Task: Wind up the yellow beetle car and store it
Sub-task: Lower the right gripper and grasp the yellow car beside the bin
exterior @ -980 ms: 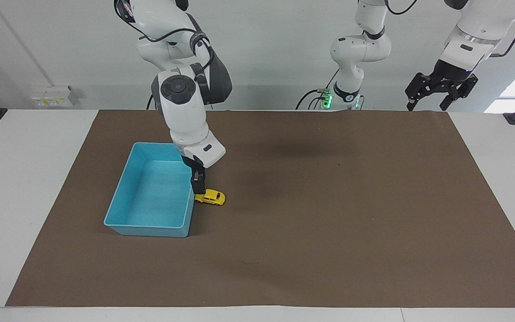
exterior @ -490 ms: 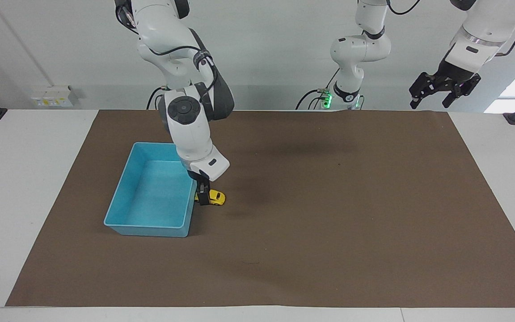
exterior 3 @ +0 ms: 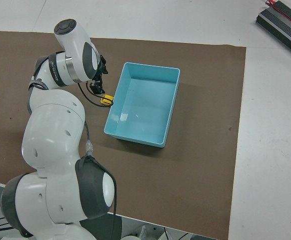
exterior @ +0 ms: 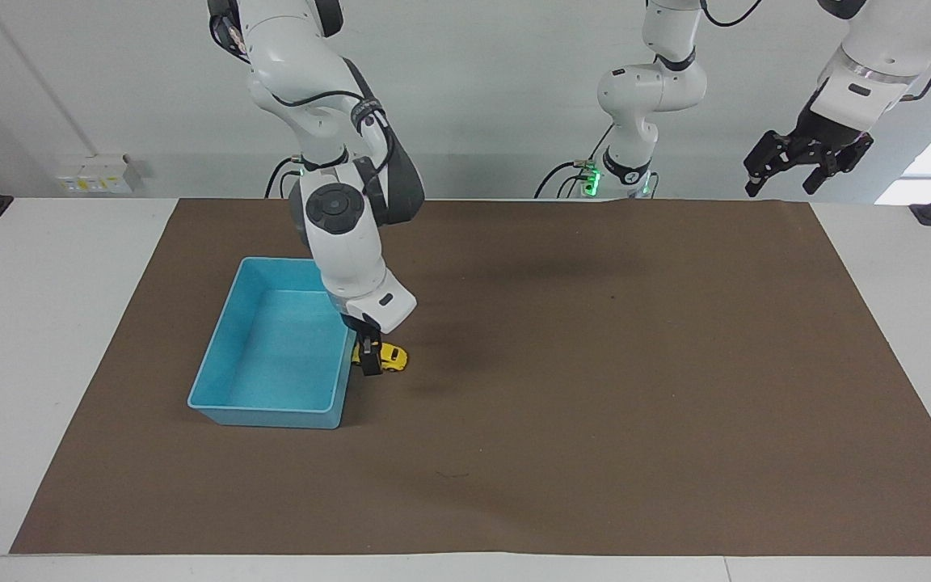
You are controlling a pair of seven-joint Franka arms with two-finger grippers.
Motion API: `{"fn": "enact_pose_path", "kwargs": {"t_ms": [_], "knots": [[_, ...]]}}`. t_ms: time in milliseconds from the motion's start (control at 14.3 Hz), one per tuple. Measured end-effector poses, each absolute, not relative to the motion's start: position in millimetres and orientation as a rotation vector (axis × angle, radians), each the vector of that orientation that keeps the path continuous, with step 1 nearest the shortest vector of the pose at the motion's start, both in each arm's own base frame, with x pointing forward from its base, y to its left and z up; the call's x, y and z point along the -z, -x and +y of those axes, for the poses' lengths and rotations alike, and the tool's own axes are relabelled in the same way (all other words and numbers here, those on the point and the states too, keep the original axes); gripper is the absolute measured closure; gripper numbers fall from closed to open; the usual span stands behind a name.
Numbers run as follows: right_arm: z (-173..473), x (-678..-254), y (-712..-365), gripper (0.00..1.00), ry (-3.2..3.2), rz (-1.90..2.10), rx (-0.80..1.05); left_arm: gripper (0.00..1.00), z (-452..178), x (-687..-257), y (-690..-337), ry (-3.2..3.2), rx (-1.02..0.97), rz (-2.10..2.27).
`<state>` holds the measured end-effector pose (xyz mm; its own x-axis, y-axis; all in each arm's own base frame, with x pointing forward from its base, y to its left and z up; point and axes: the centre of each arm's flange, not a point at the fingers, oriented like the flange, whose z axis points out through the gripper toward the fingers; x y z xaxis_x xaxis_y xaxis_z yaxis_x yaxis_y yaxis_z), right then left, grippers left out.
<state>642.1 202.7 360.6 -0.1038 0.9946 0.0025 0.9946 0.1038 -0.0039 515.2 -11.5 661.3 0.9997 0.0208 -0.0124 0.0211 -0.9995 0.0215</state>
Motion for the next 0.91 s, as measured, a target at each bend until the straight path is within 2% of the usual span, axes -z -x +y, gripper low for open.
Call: {"fn": "enact_pose_path", "kwargs": {"t_ms": [910], "knots": [[200, -319, -623, 0.00, 2.112, -2.284, -0.065, 0.00, -11, -661, -515, -3.120, 0.020, 0.033]]}}
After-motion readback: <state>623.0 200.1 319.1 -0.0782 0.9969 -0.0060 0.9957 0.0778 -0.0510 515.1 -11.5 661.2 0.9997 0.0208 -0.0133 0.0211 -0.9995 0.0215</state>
